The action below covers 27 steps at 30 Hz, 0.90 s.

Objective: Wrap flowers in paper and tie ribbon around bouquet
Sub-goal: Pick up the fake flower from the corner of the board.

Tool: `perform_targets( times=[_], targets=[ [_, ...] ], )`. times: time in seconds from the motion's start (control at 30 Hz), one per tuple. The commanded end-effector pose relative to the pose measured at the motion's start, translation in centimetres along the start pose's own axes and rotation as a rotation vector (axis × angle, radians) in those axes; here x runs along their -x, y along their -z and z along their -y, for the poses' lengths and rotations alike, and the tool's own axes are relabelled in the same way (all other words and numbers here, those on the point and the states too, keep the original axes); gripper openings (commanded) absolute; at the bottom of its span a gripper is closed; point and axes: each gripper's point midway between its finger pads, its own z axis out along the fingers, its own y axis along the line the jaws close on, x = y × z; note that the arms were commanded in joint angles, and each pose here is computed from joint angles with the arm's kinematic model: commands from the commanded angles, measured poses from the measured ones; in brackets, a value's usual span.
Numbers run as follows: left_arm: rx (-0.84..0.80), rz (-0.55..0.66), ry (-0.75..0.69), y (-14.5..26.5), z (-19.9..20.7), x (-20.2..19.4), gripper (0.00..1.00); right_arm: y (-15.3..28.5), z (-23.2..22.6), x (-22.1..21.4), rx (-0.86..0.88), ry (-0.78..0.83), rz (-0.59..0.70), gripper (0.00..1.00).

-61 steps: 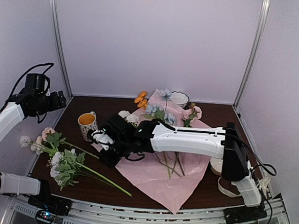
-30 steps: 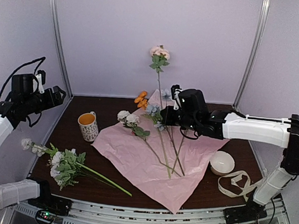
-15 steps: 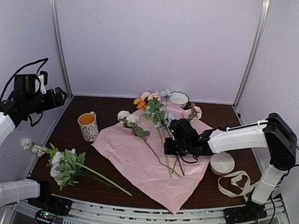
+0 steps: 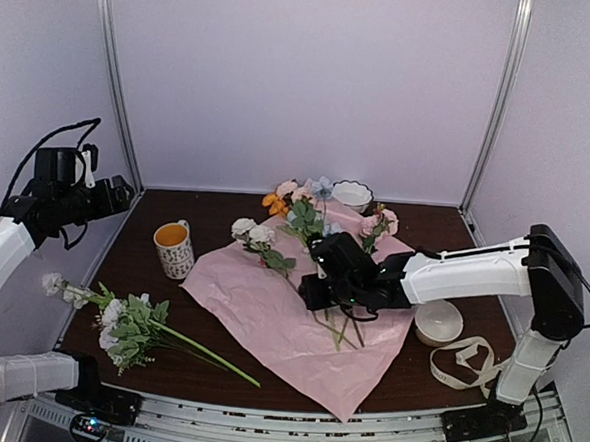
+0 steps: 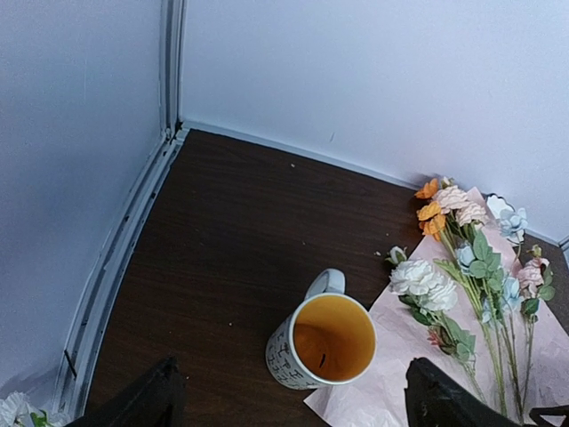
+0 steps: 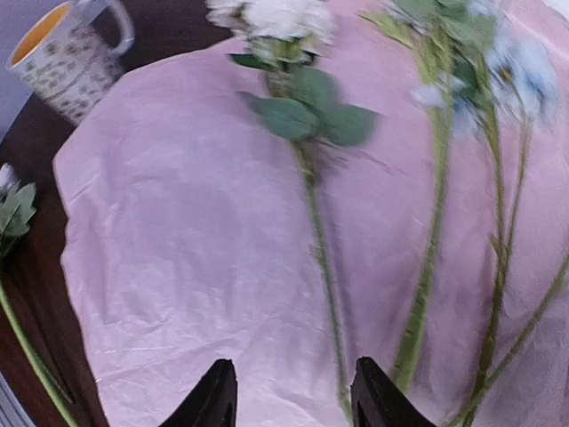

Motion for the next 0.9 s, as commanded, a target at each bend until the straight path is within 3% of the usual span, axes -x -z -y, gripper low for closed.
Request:
perform_targets(
  times=[0.0, 0.13, 0.27, 0.4, 0.77, 0.87],
  targets=[
    [0.031, -0.001, -0.027, -1.1, -0.5, -0.1, 0.9, 1.2, -11.5, 0.1, 0.264, 0.418, -0.033, 0.48],
    [0.036, -0.024, -0.038, -1.6, -0.6, -0.5, 0.9, 0.8, -19.3, -5.3, 0.493, 0.659, -0.241, 0.56],
    [0.057, -0.041, -0.051, -1.8, -1.1, -1.1, 0.91, -0.4, -21.6, -8.3, 0.465, 0.802, -0.344, 0.62],
    [0.058, -0.036, -0.054, -1.6, -1.2, -1.0, 0.91, -1.7, -22.5, -8.5, 0.409, 0.825, -0.368, 0.63],
    [0.056, -0.051, -0.051, -2.0, -1.3, -1.3, 0.91, -3.3, -22.8, -8.9, 0.346, 0.807, -0.375, 0.19],
    [0.054, -0.053, -0.048, -2.0, -1.4, -1.3, 0.91, -3.5, -22.8, -8.8, 0.34, 0.804, -0.376, 0.19]
  ],
)
